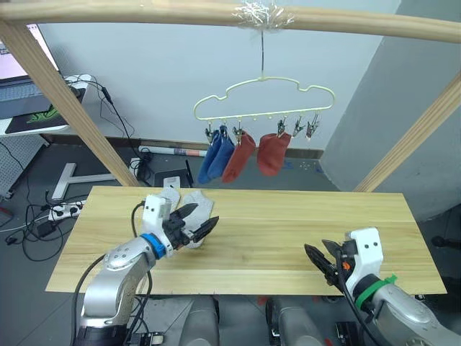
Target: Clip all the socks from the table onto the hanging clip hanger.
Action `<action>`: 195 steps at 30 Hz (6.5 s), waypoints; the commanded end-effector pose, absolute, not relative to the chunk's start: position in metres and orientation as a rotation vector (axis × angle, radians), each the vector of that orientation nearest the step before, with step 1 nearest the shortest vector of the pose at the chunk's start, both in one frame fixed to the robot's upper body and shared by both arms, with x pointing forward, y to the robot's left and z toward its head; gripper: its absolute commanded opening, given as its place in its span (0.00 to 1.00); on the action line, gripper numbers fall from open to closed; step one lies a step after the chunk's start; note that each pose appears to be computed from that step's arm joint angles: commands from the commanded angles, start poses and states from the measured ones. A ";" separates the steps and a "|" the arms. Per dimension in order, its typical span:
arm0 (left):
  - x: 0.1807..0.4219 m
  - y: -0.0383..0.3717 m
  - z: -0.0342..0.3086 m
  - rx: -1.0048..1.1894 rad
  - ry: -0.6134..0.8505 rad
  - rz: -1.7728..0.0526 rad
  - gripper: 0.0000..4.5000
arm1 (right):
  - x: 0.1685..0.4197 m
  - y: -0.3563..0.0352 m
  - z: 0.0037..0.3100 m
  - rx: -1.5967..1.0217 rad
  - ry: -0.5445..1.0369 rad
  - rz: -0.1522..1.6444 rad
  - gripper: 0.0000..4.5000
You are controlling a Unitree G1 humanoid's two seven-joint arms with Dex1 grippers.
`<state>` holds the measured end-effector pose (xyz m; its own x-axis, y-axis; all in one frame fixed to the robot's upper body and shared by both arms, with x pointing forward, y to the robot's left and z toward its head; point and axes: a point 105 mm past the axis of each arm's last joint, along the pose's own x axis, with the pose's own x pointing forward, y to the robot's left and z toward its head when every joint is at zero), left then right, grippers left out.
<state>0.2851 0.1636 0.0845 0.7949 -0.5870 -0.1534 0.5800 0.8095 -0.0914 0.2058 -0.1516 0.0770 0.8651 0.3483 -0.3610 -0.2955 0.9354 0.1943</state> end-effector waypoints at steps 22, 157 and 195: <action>0.275 0.162 0.091 -0.030 0.141 -0.623 0.92 | 0.214 -0.161 0.085 0.118 0.327 0.293 0.58; 0.328 0.141 0.221 0.129 -0.093 -0.994 0.93 | 0.407 -0.118 0.221 -0.002 0.034 0.331 0.40; 0.330 0.137 0.215 0.153 -0.089 -0.961 0.93 | 0.421 -0.115 0.236 0.044 0.015 0.236 0.40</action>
